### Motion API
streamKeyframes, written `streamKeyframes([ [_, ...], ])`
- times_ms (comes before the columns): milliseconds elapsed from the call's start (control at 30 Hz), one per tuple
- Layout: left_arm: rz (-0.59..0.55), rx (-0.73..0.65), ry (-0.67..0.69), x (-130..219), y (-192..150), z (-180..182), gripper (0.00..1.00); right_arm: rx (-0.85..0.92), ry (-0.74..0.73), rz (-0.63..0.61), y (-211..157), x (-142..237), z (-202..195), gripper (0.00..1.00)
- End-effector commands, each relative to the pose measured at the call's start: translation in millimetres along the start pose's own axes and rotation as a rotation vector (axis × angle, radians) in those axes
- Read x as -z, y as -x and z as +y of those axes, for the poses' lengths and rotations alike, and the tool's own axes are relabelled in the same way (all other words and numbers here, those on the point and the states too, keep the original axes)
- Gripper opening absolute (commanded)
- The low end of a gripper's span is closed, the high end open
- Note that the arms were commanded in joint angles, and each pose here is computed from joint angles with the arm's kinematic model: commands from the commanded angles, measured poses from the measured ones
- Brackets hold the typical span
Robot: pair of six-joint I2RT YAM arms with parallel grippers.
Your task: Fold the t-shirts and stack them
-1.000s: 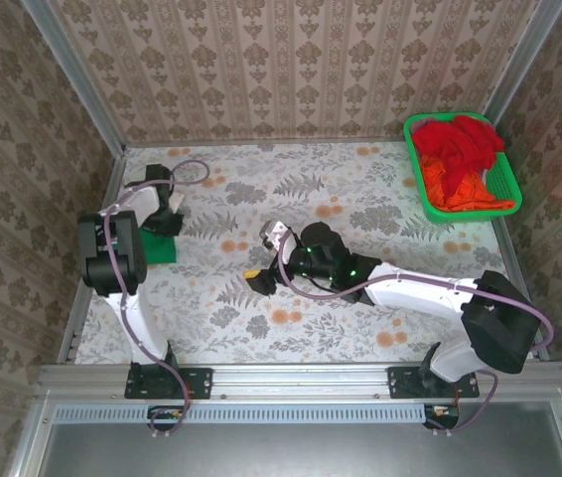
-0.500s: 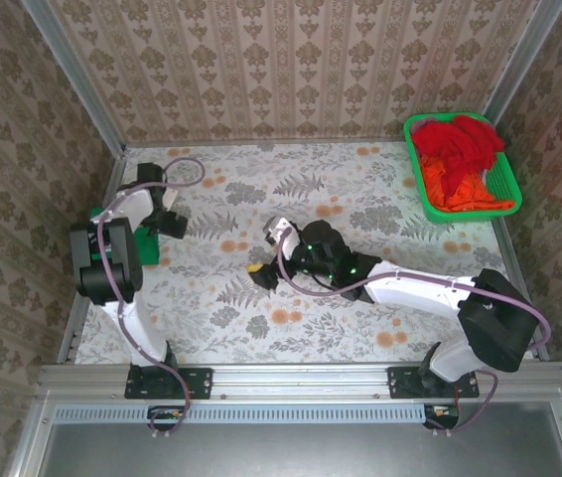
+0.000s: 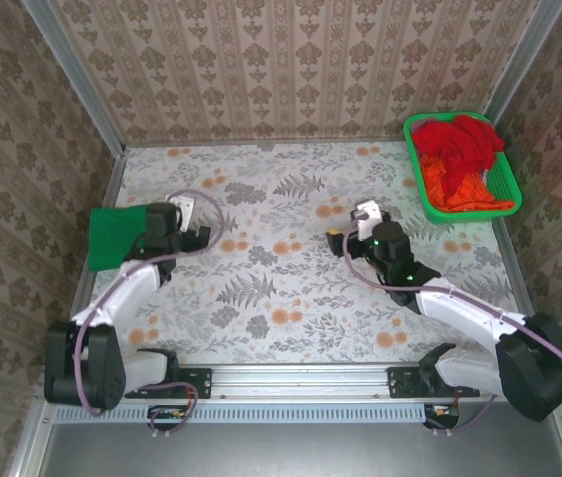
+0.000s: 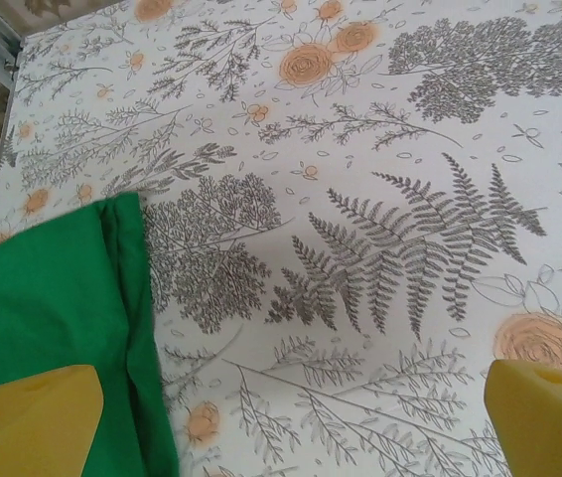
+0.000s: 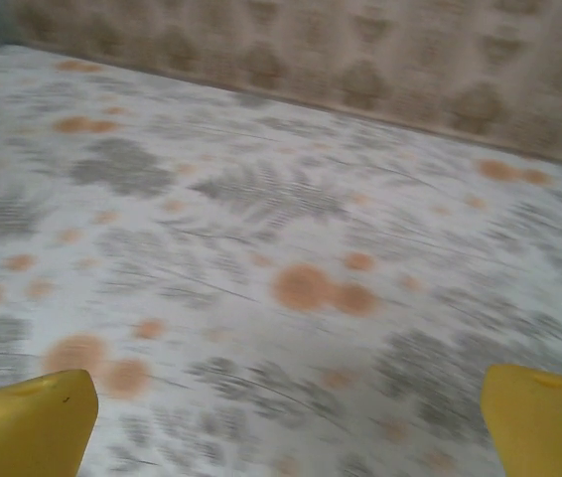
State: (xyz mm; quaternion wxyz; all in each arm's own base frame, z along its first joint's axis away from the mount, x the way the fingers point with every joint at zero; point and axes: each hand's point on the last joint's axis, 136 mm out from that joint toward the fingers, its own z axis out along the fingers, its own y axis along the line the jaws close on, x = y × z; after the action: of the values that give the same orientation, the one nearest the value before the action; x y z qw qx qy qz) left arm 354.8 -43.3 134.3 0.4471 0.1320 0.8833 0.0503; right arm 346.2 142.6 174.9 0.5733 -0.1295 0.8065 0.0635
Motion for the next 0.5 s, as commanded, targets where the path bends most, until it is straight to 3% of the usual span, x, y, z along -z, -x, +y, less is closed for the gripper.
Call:
streamKeyframes([
  [0,-0.183,0.064,-0.009,13.5,21.1,1.6,1.0,-0.01,-0.172,-0.013,-9.7,12.9,-50.4,1.0],
  [300,-0.335,0.136,-0.003,6.9,-4.8,9.5,1.0,-0.099,-0.362,-0.033,-30.0,26.3,-137.4,1.0],
  [467,-0.328,0.094,-0.012,-17.8,-2.1,8.1,1.0,-0.146,-0.359,-0.069,-38.3,3.7,-149.1,1.0],
])
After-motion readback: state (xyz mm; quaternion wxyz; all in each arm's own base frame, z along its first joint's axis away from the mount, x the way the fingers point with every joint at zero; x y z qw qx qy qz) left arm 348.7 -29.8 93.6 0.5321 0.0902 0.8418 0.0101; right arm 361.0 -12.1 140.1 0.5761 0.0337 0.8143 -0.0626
